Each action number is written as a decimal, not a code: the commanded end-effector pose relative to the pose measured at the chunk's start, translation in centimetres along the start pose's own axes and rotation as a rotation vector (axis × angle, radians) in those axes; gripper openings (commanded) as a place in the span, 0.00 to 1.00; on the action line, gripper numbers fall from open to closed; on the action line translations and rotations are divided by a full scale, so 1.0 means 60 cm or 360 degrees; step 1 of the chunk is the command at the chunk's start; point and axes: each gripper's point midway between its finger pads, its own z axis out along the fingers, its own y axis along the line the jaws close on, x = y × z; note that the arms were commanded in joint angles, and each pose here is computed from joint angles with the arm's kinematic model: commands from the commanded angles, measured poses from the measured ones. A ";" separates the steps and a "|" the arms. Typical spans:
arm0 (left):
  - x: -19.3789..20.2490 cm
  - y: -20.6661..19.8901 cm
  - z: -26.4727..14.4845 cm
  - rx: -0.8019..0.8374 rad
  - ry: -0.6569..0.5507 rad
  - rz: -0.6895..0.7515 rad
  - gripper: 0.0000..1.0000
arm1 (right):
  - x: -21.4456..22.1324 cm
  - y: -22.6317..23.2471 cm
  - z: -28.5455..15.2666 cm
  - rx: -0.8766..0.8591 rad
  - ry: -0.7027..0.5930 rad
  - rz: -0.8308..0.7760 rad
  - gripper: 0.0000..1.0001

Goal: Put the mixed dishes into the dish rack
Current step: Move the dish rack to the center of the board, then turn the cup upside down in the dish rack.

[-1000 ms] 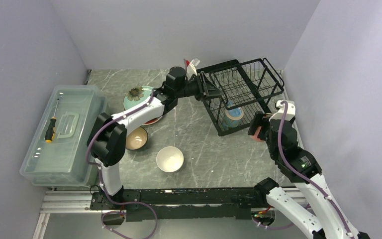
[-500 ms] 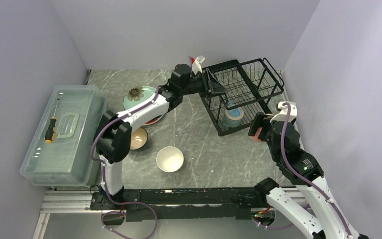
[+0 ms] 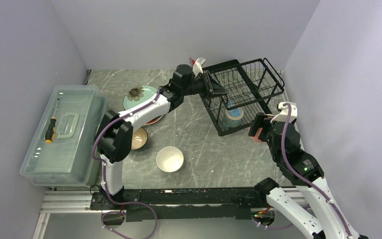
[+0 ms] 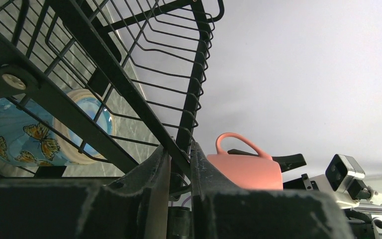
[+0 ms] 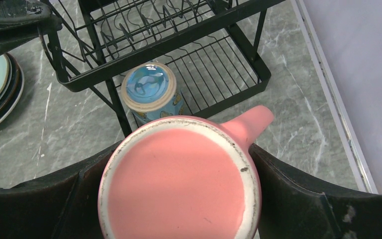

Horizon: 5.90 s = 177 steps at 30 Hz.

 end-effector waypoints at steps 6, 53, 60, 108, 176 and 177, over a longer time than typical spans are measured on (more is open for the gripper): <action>-0.016 -0.062 -0.031 0.0089 -0.0013 0.0212 0.00 | -0.039 0.011 -0.004 -0.0050 -0.0128 0.0064 0.52; -0.060 -0.088 -0.222 -0.0100 -0.0288 0.0439 0.00 | 0.054 0.114 0.081 -0.0451 -0.0132 0.0068 0.45; -0.041 -0.076 -0.225 -0.0118 -0.0209 0.0391 0.00 | 0.048 0.129 0.092 -0.0518 -0.0247 0.0065 0.45; 0.038 -0.021 -0.378 -0.0541 -0.0219 0.0564 0.48 | 0.065 0.121 0.168 -0.0344 -0.0430 -0.0054 0.47; 0.218 0.056 -0.571 -0.0802 -0.0150 0.0756 0.52 | 0.081 0.148 0.260 -0.0370 -0.0746 0.0017 0.48; 0.218 0.055 -0.573 -0.0804 -0.0153 0.0761 0.52 | 0.077 0.149 0.261 -0.0367 -0.0753 0.0011 0.48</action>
